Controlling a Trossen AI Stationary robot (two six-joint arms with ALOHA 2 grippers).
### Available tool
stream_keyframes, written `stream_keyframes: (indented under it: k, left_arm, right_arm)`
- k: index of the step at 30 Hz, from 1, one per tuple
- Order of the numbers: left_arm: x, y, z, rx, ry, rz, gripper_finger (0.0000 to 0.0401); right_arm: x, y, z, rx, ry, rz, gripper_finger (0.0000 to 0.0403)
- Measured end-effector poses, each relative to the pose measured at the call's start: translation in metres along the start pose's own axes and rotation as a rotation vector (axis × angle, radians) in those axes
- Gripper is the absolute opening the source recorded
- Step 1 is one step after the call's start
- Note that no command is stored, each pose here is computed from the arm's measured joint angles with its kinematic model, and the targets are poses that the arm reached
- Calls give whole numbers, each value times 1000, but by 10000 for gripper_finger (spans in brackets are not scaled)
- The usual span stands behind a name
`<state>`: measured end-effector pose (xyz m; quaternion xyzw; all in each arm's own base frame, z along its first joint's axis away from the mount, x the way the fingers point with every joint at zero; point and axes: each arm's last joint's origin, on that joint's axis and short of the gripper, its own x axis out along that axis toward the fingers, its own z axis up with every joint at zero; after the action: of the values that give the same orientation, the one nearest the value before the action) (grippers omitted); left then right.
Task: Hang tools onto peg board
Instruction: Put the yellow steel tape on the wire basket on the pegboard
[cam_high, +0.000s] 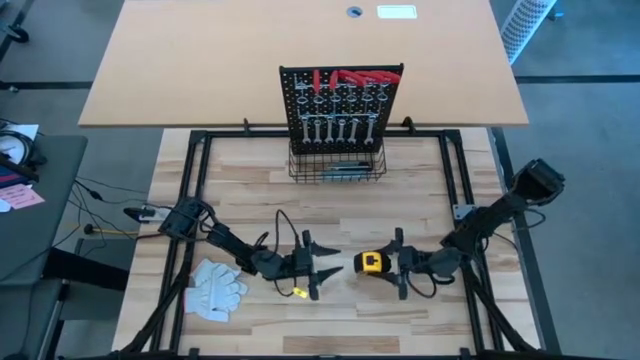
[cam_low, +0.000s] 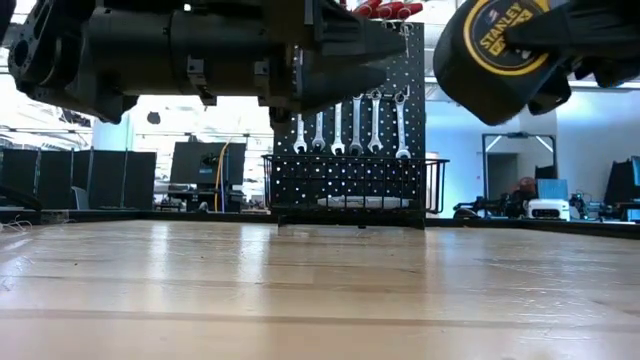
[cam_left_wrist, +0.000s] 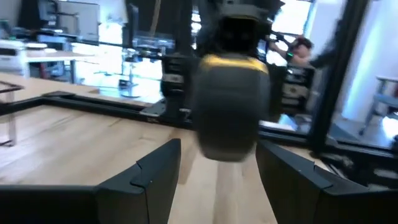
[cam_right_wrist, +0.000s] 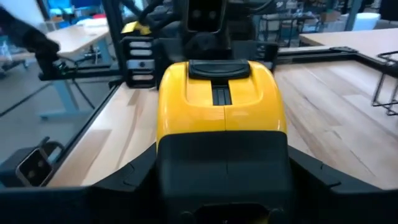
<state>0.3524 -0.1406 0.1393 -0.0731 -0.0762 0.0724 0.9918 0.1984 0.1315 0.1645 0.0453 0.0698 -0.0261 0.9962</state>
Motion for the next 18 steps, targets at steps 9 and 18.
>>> stream_keyframes:
  k: [9,18]
  left_arm:
    - [9,7,1,32,14,11,209]
    - [15,13,1,-52,106,-4,266]
  right_arm:
    - [12,1,-17,25,-16,39,233]
    - [17,-1,-18,45,-32,58,233]
